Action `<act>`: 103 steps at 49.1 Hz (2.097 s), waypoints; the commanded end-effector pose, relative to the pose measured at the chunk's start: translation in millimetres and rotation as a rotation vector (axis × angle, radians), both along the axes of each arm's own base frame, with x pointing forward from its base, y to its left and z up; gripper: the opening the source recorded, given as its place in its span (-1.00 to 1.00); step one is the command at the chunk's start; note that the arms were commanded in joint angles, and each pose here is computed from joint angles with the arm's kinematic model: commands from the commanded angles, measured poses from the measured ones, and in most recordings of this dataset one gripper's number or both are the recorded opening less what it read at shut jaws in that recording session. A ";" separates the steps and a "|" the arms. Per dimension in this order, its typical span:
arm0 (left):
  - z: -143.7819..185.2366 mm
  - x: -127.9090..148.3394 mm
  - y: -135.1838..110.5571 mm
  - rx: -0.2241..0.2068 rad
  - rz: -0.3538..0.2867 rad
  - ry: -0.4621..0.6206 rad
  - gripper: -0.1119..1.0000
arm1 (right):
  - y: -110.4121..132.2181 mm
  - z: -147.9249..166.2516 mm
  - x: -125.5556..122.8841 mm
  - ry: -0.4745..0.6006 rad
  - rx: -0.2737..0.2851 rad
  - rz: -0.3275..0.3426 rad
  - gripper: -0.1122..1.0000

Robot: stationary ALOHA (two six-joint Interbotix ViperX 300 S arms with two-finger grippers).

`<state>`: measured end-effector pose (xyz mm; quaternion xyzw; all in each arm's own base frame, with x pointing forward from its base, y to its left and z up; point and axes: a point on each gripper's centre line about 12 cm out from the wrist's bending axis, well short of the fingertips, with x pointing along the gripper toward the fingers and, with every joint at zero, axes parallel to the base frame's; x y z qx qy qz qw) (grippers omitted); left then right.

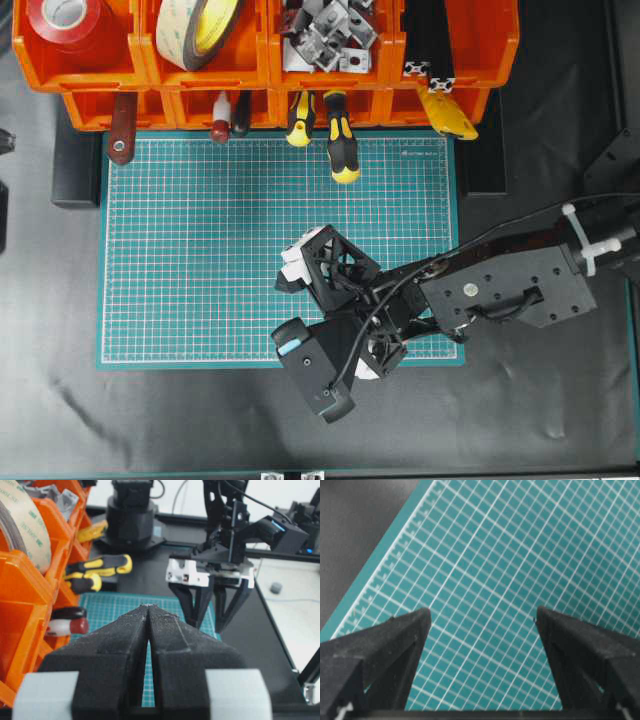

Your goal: Pick corner brachets from container rack with right arm.

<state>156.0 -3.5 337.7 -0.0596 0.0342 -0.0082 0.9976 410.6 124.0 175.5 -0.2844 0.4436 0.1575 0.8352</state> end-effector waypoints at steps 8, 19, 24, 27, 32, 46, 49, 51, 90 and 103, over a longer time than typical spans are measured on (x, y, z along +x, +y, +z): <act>12.3 0.0 -0.2 0.001 -0.001 -0.026 -0.79 | 1.2 17.5 6.3 -0.054 0.022 -0.002 0.66; 12.6 -0.4 -0.1 -0.002 -0.001 -0.025 -0.79 | -1.3 29.1 0.7 -0.060 0.060 -0.060 0.66; 13.5 -0.9 -0.8 -0.009 -0.005 -0.027 -0.79 | -3.7 45.2 -8.5 -0.081 0.112 -0.121 0.66; 14.1 -1.0 -1.3 -0.012 -0.008 -0.029 -0.79 | -5.8 54.0 -16.0 -0.096 0.136 -0.145 0.66; 13.8 -1.3 -2.0 -0.010 -0.012 -0.026 -0.79 | -9.0 71.5 -33.2 -0.133 0.185 -0.171 0.66; 12.0 -3.7 -1.6 0.001 -0.011 -0.015 -0.79 | -27.2 120.6 -90.1 -0.257 0.325 -0.238 0.65; 9.6 -4.0 -1.5 0.003 -0.010 0.001 -0.79 | -31.6 128.2 -103.1 -0.289 0.345 -0.232 0.65; 8.2 -4.2 -1.7 0.001 -0.011 0.006 -0.79 | -34.0 132.2 -111.6 -0.314 0.363 -0.224 0.64; 9.4 -22.1 -0.7 0.071 -0.015 0.018 -0.79 | -88.8 164.7 -261.4 -0.656 0.558 -0.184 0.41; 10.0 -27.9 -0.3 0.071 -0.013 -0.002 -0.79 | -99.4 158.7 -280.9 -0.653 0.551 -0.216 0.41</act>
